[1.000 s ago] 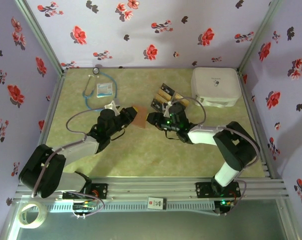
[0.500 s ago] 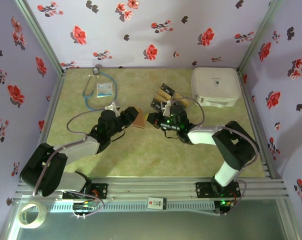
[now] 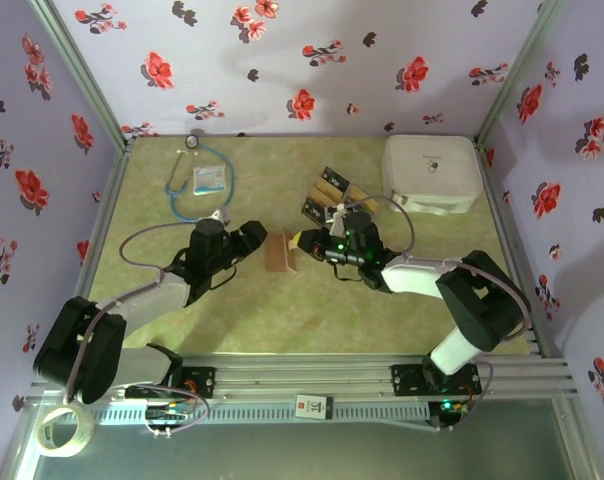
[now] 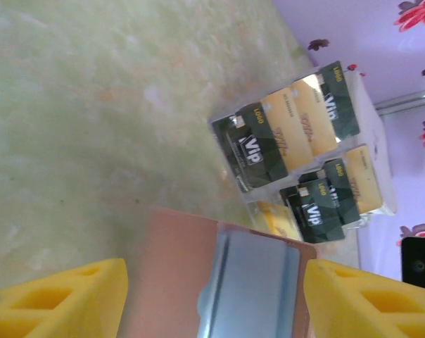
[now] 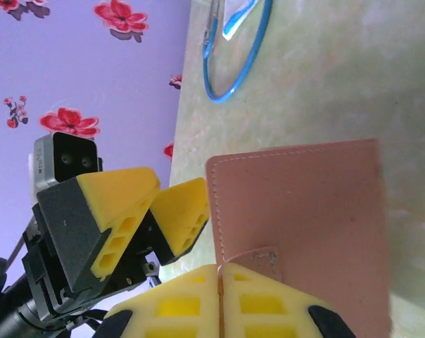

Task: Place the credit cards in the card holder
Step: Open the card holder at the center of the table.

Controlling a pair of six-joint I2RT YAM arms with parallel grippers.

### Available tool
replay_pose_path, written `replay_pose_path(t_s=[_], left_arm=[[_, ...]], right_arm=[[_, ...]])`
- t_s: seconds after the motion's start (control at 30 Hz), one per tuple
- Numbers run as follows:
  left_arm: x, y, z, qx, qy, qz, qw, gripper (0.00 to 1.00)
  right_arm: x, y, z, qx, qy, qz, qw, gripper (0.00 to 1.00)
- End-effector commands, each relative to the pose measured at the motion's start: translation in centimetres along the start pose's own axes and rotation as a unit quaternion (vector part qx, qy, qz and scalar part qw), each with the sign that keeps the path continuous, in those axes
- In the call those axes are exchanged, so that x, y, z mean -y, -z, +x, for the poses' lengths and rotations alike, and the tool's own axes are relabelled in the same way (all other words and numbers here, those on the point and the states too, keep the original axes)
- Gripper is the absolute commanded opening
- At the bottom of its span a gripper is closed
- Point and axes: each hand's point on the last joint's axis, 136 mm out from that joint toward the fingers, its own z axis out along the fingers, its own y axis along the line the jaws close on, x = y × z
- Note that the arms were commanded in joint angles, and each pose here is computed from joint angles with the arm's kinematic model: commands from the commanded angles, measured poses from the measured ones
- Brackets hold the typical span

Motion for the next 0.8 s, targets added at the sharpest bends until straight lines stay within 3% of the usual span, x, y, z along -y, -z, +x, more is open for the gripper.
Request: replay_pose_path(t_s=[0.0,0.47,0.77], left_arm=[[-2.4,0.3,1.1,-0.017,-0.025,-0.038,0.999,0.68],[-6.8,-0.5,3.1,-0.078,-0.059,-0.149,0.984,0.54],[-6.6,-1.3,3.8,-0.109,-0.081,-0.151,0.979,0.55]], right_arm=[[1.0,-0.2,0.3,0.001,0.010,0.009,1.000,0.00],[6.5,1.3,1.8,0.002,-0.004,0.069,0.998,0.00],[10.7,4.0,3.0,-0.019,0.039,0.193,0.980,0.00]])
